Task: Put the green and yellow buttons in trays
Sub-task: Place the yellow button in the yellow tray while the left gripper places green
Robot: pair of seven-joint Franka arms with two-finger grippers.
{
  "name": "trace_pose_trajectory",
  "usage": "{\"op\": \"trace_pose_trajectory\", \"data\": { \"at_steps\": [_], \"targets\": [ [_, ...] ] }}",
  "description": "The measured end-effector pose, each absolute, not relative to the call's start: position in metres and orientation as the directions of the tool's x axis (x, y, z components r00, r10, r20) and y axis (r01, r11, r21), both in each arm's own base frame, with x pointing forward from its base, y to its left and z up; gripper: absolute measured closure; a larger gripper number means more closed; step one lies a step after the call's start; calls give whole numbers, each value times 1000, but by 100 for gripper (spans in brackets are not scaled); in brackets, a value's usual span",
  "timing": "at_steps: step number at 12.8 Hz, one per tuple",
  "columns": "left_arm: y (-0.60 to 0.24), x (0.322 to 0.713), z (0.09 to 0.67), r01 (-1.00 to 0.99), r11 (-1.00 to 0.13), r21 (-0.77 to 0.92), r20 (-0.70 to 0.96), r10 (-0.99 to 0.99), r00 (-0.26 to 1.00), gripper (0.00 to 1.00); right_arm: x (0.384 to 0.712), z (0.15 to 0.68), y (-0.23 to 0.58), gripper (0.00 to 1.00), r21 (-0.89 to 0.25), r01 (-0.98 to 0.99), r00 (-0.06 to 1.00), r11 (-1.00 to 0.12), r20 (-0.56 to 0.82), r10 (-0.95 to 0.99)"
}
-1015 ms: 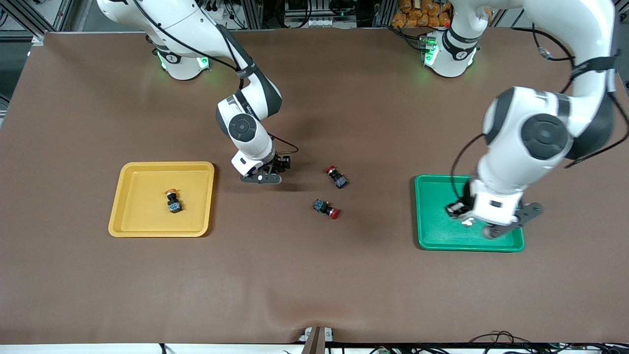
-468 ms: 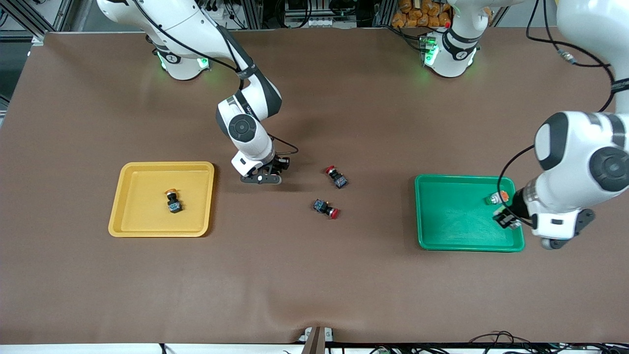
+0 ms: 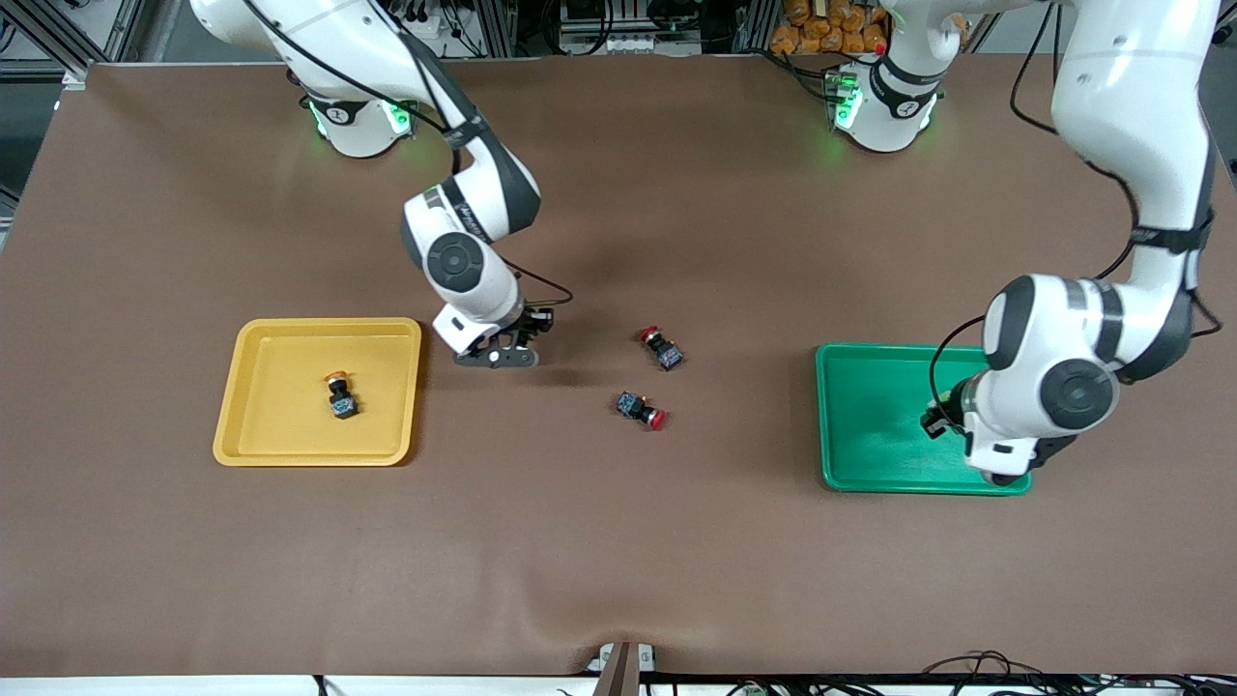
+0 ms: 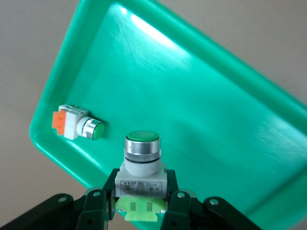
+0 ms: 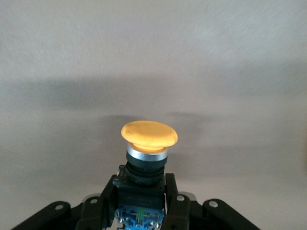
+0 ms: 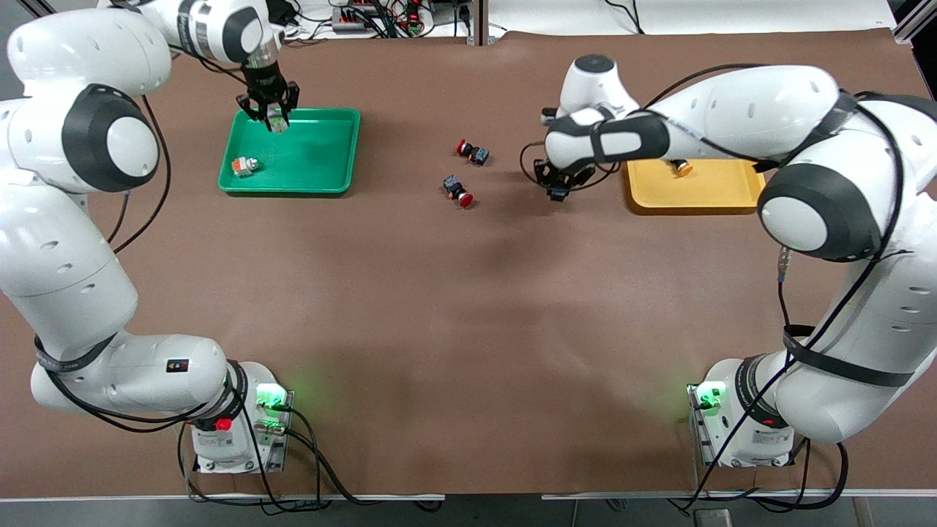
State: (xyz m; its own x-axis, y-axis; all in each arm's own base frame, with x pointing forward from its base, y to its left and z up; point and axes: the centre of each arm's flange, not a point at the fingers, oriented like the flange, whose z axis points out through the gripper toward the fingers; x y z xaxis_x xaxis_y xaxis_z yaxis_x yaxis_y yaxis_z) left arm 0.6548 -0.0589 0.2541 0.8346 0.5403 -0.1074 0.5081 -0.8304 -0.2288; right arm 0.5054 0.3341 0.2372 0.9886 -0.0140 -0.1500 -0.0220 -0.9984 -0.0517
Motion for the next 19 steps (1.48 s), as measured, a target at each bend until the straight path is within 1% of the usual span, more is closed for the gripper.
{"op": "trace_pose_trajectory", "data": {
  "at_steps": [2,4,6,7,8,10,12,15,19],
  "targets": [
    [-60,652,228,490,-837,-243,-118,527,842,59,522,254,310,58,-62,15,987,-998,-158,25],
    [-64,654,212,458,-854,-248,-95,492,865,59,538,262,276,58,-67,64,983,-996,-170,74],
    [-73,657,207,425,-876,-228,-70,450,890,43,554,266,234,58,-68,115,975,-991,-181,125],
    [-75,661,213,402,-890,-214,-60,423,904,32,561,268,212,58,-67,139,971,-988,-185,150],
    [-74,666,225,376,-904,-202,-48,393,918,22,567,271,191,58,-68,162,966,-985,-192,172],
    [-71,676,262,326,-929,-177,-3,332,943,1,576,278,154,58,-72,204,958,-976,-193,214],
    [-70,678,309,294,-941,-166,42,291,956,0,582,279,128,58,-79,244,948,-967,-190,255],
    [-82,667,376,208,-963,-170,57,201,978,0,585,279,110,58,-84,260,944,-962,-188,271],
    [-84,651,420,33,-987,-160,5,33,999,0,589,262,112,58,-64,298,939,-952,-157,305]
  ]
}}
